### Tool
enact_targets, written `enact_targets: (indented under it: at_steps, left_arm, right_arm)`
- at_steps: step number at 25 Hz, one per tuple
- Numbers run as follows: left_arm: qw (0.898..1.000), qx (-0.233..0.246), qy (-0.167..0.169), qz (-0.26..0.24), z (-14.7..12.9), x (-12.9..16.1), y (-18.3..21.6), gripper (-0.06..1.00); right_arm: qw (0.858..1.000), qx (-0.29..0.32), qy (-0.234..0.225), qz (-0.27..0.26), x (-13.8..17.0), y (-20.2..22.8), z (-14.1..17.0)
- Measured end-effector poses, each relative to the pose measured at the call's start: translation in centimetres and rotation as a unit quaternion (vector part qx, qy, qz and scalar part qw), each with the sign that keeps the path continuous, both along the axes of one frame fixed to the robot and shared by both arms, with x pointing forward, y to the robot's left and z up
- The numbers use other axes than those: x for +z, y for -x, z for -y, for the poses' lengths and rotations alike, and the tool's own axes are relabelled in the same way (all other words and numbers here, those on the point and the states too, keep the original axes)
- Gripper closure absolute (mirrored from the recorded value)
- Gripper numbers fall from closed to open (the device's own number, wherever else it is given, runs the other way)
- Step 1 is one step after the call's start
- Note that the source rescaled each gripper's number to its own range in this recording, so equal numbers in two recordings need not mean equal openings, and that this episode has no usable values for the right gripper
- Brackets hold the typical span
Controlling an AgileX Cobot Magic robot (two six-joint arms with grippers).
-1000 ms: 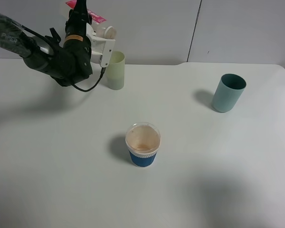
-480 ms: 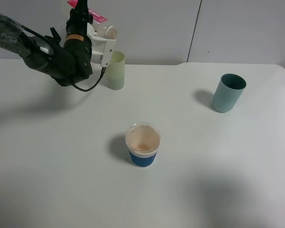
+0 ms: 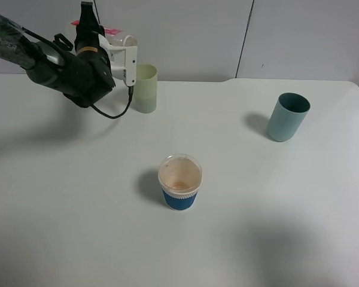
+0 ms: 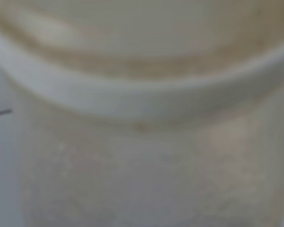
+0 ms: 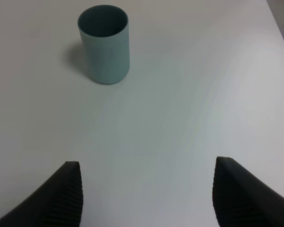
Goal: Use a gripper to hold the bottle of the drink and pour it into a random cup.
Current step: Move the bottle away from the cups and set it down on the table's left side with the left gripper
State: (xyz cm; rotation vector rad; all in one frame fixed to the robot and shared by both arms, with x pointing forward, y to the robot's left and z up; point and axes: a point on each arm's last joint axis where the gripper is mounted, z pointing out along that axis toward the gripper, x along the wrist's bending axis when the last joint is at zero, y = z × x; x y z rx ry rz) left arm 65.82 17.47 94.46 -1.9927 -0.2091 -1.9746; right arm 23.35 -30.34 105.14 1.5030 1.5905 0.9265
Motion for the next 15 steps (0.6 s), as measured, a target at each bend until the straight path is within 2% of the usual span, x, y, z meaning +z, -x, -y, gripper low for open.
enact_targets:
  at_steps: [7,10,15]
  left_arm:
    - [0.993,0.045,0.102,-0.025,-0.7,0.8,0.6,0.94]
    - [0.984,0.058,0.162,-0.046,-0.9,1.7,1.1,0.94]
    - [0.960,0.057,0.262,-0.078,-0.7,3.4,1.9,0.94]
  right_arm:
    - [1.000,0.000,0.000,0.000,0.0,0.0,0.0]
    - [1.000,0.000,0.000,0.000,0.0,0.0,0.0]
    - [1.000,0.000,0.000,0.000,0.0,0.0,0.0]
